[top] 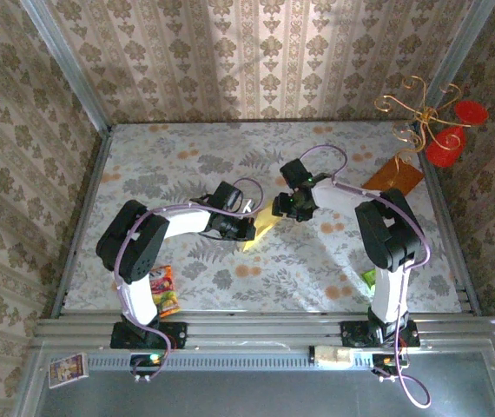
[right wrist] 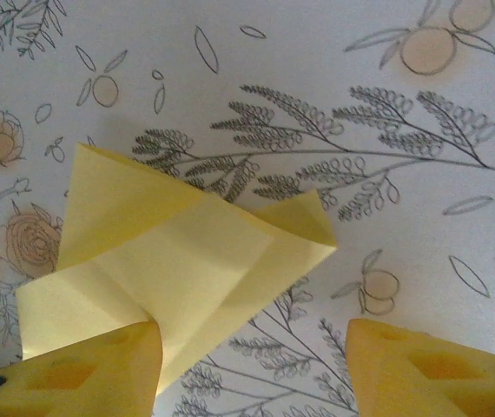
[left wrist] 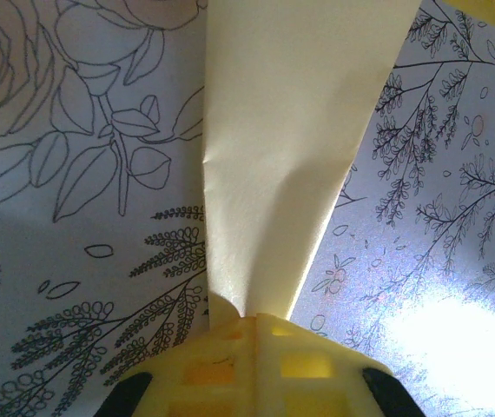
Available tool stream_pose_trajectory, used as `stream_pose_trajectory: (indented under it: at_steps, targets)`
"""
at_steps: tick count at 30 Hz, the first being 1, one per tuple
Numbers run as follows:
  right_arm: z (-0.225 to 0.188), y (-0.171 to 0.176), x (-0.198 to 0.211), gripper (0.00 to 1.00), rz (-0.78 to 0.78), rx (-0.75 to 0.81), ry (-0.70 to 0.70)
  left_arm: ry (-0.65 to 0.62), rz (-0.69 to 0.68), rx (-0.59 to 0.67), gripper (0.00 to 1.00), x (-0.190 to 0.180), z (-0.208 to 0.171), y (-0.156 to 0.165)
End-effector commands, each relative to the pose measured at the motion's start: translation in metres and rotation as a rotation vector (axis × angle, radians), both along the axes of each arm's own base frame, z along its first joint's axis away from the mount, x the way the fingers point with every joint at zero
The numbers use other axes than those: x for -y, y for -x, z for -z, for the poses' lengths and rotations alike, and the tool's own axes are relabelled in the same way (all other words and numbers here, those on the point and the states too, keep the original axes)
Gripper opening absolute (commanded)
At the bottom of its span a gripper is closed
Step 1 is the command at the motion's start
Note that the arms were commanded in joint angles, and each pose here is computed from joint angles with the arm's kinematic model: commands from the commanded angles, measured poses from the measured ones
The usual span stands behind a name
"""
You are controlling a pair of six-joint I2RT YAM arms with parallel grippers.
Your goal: Fold a paper plane with a square sheet of paper (pick it up from the middle)
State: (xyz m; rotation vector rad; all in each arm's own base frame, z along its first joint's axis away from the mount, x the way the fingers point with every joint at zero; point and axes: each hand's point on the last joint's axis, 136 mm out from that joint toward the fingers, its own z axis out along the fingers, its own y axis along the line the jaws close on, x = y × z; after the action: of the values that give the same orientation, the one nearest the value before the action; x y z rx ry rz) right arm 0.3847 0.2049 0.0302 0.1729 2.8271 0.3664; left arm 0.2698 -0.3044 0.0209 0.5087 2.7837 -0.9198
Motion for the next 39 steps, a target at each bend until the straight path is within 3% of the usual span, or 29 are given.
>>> stream_pose_trajectory:
  at_steps: [1, 8, 15, 20, 39]
  targets:
    - [0.002, -0.001, -0.002, 0.6, -0.024, -0.025, 0.008, -0.088, 0.015, -0.072, 0.0, -0.013, 0.024, 0.02]
    - [0.01, -0.002, -0.004, 0.61, -0.028, -0.045, 0.021, -0.071, 0.03, -0.056, 0.0, -0.009, 0.016, 0.016]
    - [0.027, 0.007, -0.003, 0.44, -0.046, -0.09, 0.054, -0.035, 0.048, -0.007, 0.01, 0.002, -0.006, 0.005]
    - [0.032, 0.012, -0.003, 0.39, -0.045, -0.104, 0.053, -0.009, 0.058, 0.022, 0.03, 0.01, -0.018, -0.004]
    - [0.039, 0.016, -0.001, 0.36, -0.041, -0.118, 0.054, 0.051, 0.099, 0.026, 0.07, 0.045, -0.017, -0.025]
